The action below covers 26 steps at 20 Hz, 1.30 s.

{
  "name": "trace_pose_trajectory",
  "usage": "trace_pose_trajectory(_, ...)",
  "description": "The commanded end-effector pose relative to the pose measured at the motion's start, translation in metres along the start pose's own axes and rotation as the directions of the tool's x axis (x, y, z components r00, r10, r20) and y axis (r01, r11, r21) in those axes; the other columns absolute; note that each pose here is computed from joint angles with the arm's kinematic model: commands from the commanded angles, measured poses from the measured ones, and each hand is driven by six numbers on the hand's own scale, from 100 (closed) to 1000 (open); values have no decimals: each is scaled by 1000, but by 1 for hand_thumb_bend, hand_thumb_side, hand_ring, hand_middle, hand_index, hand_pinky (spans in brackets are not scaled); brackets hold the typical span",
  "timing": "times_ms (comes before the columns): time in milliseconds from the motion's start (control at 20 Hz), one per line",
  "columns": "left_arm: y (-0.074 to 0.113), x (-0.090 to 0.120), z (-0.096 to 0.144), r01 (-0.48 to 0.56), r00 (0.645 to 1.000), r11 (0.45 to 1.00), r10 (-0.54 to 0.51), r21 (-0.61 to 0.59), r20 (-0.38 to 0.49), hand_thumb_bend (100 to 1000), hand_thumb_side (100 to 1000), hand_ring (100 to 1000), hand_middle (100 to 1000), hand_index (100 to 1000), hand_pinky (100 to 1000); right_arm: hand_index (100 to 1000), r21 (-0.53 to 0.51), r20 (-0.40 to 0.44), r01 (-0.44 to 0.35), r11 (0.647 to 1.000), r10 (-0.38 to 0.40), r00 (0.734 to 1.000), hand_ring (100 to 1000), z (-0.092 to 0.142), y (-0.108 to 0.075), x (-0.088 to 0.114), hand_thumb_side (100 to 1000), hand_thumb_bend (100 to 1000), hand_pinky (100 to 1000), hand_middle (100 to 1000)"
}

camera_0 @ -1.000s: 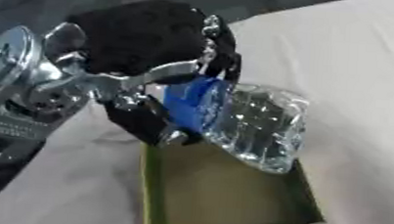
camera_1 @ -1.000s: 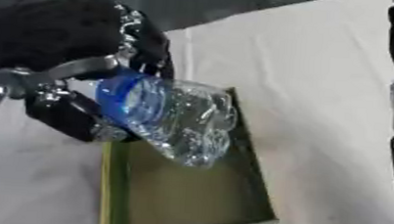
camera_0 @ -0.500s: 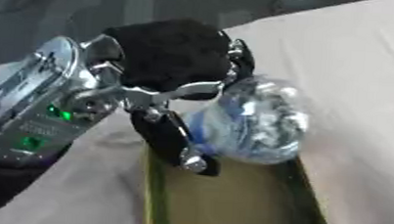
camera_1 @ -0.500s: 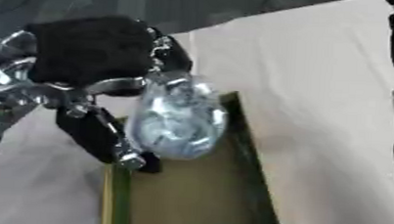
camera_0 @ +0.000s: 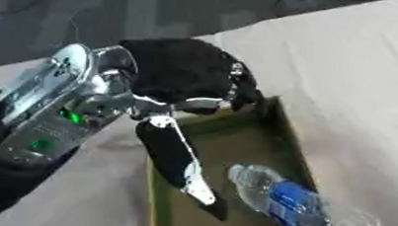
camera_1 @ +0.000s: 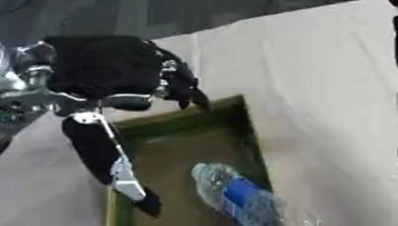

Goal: Pick up objects on the table and place them in the box.

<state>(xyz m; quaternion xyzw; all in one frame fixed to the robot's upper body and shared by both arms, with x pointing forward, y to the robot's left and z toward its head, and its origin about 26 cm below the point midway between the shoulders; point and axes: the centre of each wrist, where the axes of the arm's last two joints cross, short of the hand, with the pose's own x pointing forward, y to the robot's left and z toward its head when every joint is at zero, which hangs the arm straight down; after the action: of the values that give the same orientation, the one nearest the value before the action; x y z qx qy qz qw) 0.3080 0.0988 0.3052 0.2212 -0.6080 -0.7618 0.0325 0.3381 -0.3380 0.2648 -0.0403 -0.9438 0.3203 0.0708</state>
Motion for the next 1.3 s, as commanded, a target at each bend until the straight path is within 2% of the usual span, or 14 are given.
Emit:
trace_pose_trajectory(50,6,-2,6,1,1000,1000,-1,-8,-5,784,796,736,572,849,525,776,63,71,-45,997,41,997,796,-8,-8,3,1000,417,710,905)
trace_pose_trajectory(250,6,-4,24,-12,998,999,14,35,-55,775,797,730,562,843,519,774,65,72,-51,997,46,996,796,-7,-9,3,1000,423,710,905)
trace_pose_trajectory(500,-3,-14,65,-28,979,998,39,54,-200,778,803,748,546,872,551,778,65,65,-58,996,54,996,799,-5,-10,3,1000,421,711,907)
trace_pose_trajectory(700,-18,-28,97,-58,938,998,64,27,-340,763,817,786,552,917,602,774,63,63,-60,996,56,996,797,-4,-11,3,1000,424,711,905)
trace_pose_trajectory(750,-21,-30,103,-67,927,998,70,22,-369,763,817,790,553,922,600,775,63,63,-60,996,56,996,797,-4,-11,3,1000,450,711,906)
trace_pose_trajectory(800,-23,-32,108,-73,918,997,75,18,-390,763,818,795,553,929,617,772,62,64,-60,996,56,996,796,-4,-11,3,1000,426,711,905)
trace_pose_trajectory(1000,-29,-39,126,-88,880,996,87,20,-468,747,813,792,542,928,616,768,61,67,-62,996,58,996,795,-4,-10,2,1000,432,711,903)
trace_pose_trajectory(1150,-34,-41,133,-85,863,991,123,100,-490,668,790,780,544,910,614,764,63,71,-64,996,59,996,794,-4,-10,2,1000,439,710,902)
trace_pose_trajectory(1300,-42,-41,137,-69,881,960,186,271,-434,440,802,812,562,907,705,759,66,78,-66,996,61,995,793,-5,-10,1,1000,434,710,901)
